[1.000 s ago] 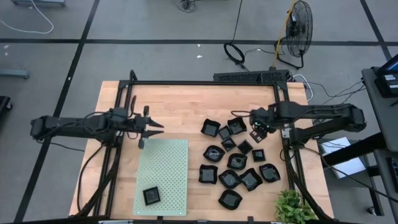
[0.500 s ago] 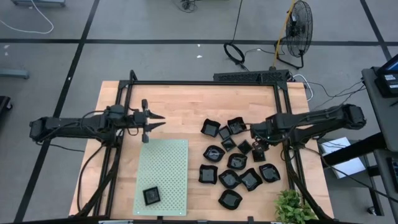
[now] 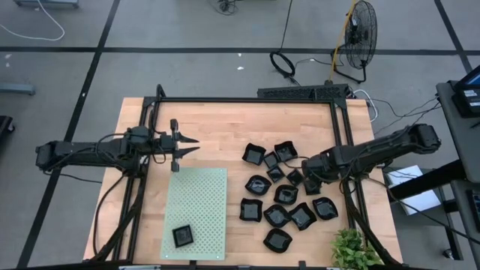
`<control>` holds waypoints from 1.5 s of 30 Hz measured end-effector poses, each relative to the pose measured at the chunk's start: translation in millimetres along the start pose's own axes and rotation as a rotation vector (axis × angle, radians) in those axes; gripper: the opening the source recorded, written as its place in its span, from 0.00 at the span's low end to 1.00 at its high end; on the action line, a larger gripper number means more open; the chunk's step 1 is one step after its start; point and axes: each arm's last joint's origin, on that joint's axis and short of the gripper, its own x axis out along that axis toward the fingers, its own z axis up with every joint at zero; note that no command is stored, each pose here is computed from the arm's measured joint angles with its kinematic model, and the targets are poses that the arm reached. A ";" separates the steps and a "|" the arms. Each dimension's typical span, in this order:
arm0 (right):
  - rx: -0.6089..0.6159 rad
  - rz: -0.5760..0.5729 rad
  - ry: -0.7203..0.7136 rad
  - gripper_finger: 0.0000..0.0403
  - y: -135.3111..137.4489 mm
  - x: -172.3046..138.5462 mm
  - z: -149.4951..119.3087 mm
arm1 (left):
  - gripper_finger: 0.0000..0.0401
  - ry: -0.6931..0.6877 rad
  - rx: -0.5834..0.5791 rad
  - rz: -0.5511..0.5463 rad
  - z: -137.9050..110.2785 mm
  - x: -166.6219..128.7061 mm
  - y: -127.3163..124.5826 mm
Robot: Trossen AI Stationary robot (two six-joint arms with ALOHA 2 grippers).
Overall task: Pick & Place Mini shaped plates
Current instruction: Stack the square plate on top of the other square plate on the shelf
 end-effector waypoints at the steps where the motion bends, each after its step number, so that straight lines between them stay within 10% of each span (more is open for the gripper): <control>1: -0.001 0.007 -0.001 0.52 -0.5 2.7 0.3 | 0.24 0.000 0.000 0.000 0.0 0.0 0.0; 11: -0.037 0.012 -0.004 0.49 -2.8 8.2 0.8 | 0.24 0.000 0.000 0.000 0.0 0.0 0.0; 33: -0.120 0.042 -0.020 0.03 0.4 7.9 1.9 | 0.24 0.013 -0.004 -0.004 -1.2 0.0 -0.3; 45: -0.197 0.117 -0.051 0.00 -2.5 -2.6 -1.1 | 0.24 0.013 -0.003 -0.004 -1.1 0.0 -0.3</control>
